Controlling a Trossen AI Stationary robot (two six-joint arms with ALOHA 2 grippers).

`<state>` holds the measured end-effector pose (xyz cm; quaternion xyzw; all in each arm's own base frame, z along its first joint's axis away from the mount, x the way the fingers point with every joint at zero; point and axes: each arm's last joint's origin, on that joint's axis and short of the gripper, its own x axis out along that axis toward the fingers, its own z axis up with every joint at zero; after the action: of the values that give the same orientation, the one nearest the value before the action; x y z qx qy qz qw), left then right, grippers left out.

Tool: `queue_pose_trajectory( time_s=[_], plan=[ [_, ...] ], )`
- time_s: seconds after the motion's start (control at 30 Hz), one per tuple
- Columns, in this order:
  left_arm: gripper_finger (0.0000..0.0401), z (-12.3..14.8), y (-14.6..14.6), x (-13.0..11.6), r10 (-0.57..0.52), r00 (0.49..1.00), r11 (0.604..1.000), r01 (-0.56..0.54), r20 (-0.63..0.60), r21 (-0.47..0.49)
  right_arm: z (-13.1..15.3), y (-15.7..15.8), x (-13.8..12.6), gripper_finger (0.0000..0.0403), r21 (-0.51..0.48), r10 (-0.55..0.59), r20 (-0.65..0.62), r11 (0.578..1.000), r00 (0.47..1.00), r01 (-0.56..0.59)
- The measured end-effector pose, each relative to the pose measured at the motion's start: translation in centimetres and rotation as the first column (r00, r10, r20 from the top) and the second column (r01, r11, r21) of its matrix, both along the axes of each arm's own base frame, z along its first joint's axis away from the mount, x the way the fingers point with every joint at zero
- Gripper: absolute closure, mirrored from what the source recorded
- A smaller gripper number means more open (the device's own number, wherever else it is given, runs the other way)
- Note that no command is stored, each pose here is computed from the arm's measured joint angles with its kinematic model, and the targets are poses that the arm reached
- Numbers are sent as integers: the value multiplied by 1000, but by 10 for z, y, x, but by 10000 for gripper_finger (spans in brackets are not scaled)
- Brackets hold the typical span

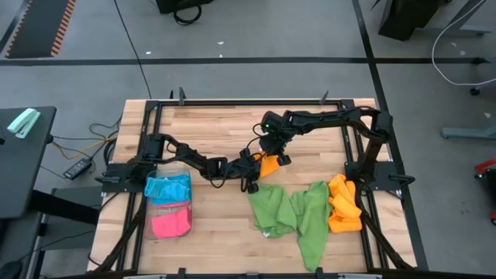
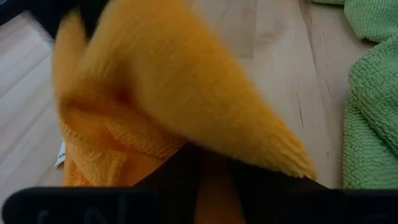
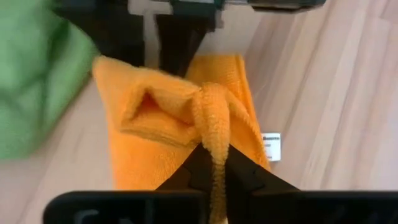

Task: Fold microfiber towels
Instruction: Fold the left yellow microfiber cloth

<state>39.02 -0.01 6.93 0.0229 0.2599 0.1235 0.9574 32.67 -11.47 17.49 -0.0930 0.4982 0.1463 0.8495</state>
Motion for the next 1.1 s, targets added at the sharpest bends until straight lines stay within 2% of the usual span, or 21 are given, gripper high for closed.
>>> queue_pose_trajectory(
  time_s=[0.2, 0.33, 0.47, 0.67, 0.83, 0.9, 1.0, 1.1],
  plan=[
    [302, 0, 0, 0, 1, 1000, 1000, -1, -1, -2, -7, -5, -2, 299, -57, -74, -18, 996, 997, 73],
    [301, 0, 0, 0, 1, 1000, 1000, -1, -2, -1, 0, -9, 0, 247, -44, -117, -28, 992, 993, 115],
    [303, -1, 0, 0, 3, 1000, 1000, -3, -2, -4, 15, -11, -3, 220, -38, -134, -45, 990, 990, 132],
    [306, -1, 0, 0, 5, 1000, 1000, -5, -1, -7, 32, -10, -11, 219, -13, -180, -67, 984, 981, 179],
    [303, -1, 0, 0, 8, 1000, 1000, -8, -2, -11, 56, -1, -23, 231, 29, -196, -28, 980, 980, 197],
    [306, -1, 0, 0, 10, 1000, 1000, -10, -1, -16, 67, 7, -29, 234, 99, -175, 28, 980, 984, 172],
    [310, -1, 0, 0, 12, 1000, 1000, -12, 0, -20, 67, 30, -35, 237, 249, -83, 94, 967, 992, 57],
    [311, -1, 0, 0, 13, 1000, 1000, -13, -1, -21, 48, 60, -38, 240, 274, -14, 139, 962, 990, -25]
  ],
)
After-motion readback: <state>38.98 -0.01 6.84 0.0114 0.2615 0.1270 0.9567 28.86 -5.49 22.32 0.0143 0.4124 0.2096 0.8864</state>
